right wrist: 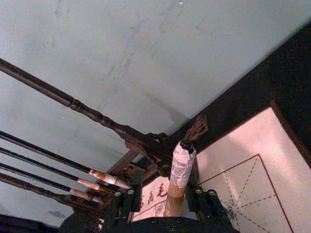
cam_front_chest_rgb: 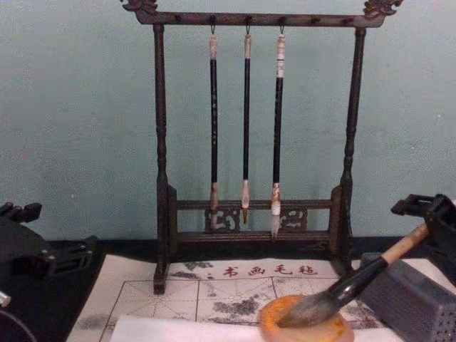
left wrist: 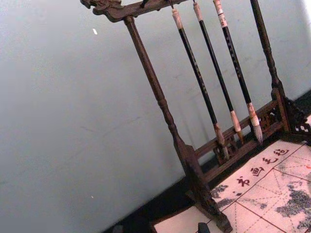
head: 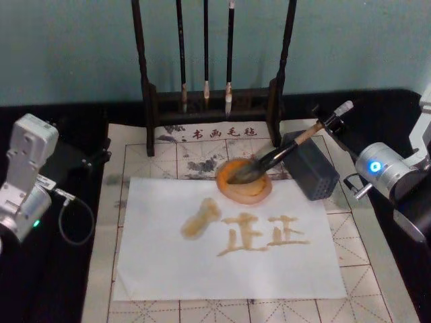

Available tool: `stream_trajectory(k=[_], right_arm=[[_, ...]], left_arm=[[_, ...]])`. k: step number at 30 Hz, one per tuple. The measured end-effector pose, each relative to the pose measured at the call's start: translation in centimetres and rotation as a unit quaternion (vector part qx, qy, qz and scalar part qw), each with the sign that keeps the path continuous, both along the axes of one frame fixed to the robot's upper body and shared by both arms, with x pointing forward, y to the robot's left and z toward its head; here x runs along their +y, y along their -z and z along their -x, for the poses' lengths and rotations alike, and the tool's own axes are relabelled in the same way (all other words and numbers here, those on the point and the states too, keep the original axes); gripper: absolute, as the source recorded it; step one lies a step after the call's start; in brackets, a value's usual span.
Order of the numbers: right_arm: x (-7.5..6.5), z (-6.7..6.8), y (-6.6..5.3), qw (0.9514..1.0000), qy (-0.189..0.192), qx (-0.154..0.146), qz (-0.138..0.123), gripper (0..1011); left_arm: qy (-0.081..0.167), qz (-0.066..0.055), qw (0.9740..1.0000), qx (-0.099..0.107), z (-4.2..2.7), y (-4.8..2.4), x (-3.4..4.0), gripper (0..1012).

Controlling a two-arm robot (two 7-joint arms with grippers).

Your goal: Pick up the brush from the inkstone, write on the paper, then place the brush back to its original position.

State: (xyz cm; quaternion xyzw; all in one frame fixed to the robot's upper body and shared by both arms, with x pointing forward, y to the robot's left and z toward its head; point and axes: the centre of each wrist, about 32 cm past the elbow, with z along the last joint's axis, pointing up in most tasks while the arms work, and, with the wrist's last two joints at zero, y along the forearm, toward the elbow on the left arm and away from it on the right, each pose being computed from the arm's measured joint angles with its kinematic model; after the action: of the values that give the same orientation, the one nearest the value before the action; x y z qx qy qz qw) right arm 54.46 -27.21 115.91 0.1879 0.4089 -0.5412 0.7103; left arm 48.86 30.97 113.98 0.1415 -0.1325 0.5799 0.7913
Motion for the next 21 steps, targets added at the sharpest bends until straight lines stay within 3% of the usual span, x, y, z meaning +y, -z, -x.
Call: stream_trajectory(k=[4,6,8,10,21], right_arm=[[0.0,0.0,-0.01,1.0,0.0,0.0,0.0,476],[0.0,0.0,-0.01,1.0,0.0,0.0,0.0,374],[0.0,0.0,-0.01,1.0,0.0,0.0,0.0,357],[0.0,0.0,-0.01,1.0,0.0,0.0,0.0,221],[0.0,0.0,-0.01,1.0,0.0,0.0,0.0,185]], left_arm=[[0.0,0.0,1.0,0.0,0.0,0.0,0.0,1001],[0.0,0.0,1.0,0.0,0.0,0.0,0.0,1001],[0.0,0.0,1.0,0.0,0.0,0.0,0.0,1001],[0.0,0.0,1.0,0.0,0.0,0.0,0.0,1001],[0.0,0.0,1.0,0.0,0.0,0.0,0.0,1001]])
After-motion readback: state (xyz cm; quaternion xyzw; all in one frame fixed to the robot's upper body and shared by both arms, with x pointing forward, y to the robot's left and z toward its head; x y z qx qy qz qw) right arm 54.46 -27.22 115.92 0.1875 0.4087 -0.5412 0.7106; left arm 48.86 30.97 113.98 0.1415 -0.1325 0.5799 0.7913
